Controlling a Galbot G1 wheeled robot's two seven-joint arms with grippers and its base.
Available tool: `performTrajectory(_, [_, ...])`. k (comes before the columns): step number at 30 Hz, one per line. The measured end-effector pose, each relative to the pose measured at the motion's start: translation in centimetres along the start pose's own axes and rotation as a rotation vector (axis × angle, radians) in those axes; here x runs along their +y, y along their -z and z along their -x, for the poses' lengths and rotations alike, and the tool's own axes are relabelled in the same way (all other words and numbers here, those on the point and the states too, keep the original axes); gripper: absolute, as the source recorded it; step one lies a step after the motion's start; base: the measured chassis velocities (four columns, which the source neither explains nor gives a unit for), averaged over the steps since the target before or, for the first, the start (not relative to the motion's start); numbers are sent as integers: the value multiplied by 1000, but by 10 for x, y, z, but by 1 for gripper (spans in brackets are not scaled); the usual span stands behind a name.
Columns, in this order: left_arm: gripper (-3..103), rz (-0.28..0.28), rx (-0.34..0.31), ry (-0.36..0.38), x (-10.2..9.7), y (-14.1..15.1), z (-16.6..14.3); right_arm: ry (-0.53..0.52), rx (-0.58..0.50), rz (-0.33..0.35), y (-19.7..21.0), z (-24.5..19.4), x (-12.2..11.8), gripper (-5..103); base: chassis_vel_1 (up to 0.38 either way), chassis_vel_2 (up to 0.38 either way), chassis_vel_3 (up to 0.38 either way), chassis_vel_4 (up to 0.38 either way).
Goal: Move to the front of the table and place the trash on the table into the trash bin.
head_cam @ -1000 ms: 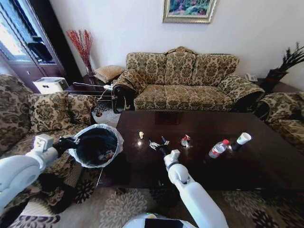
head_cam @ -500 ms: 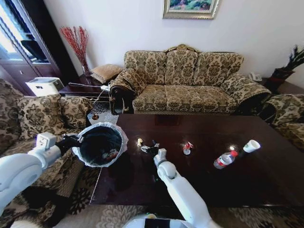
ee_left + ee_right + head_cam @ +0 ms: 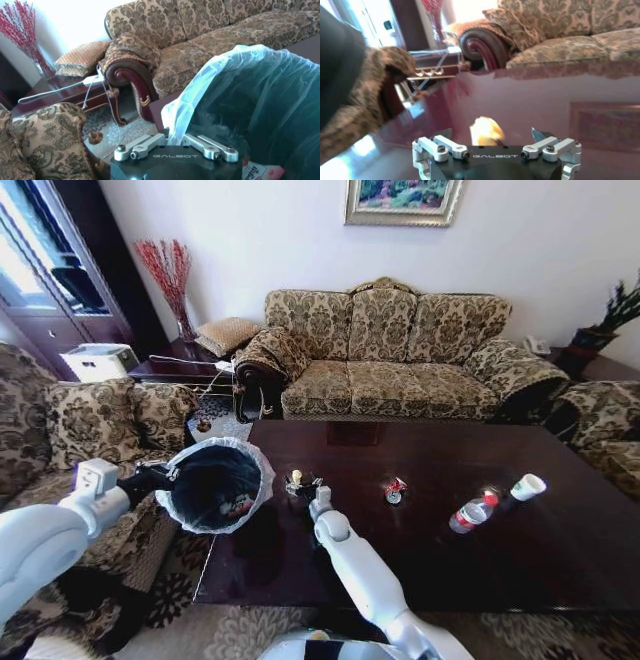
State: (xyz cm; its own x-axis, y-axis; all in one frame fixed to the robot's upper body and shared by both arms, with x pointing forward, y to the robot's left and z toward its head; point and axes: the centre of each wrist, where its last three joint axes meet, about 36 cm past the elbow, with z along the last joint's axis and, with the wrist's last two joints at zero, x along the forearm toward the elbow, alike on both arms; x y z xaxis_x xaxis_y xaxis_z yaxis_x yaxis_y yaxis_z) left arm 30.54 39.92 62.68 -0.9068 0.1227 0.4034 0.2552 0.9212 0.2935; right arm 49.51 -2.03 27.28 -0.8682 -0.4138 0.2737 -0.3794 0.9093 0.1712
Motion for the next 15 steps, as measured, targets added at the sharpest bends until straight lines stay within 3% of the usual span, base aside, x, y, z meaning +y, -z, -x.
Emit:
performTrajectory(4, [0, -5, 6, -4, 0, -1, 1, -16, 16, -8, -10, 3, -7, 97, 0, 0, 0, 0])
performTrajectory(11, [0, -23, 3, -10, -1, -2, 1, -5, 44, 6, -18, 6, -14, 66, 0, 0, 0, 0])
performTrajectory(13, [0, -24, 3, -10, -2, -2, 1, -4, 45, 7, -19, 6, -14, 66, 0, 0, 0, 0])
performTrajectory(14, [0, -25, 3, -10, -1, -3, 1, -3, 47, 8, -20, 6, -14, 54, 0, 0, 0, 0])
performTrajectory(15, [0, -26, 3, -9, -1, -3, 1, -3, 47, 9, -20, 6, -14, 54, 0, 0, 0, 0])
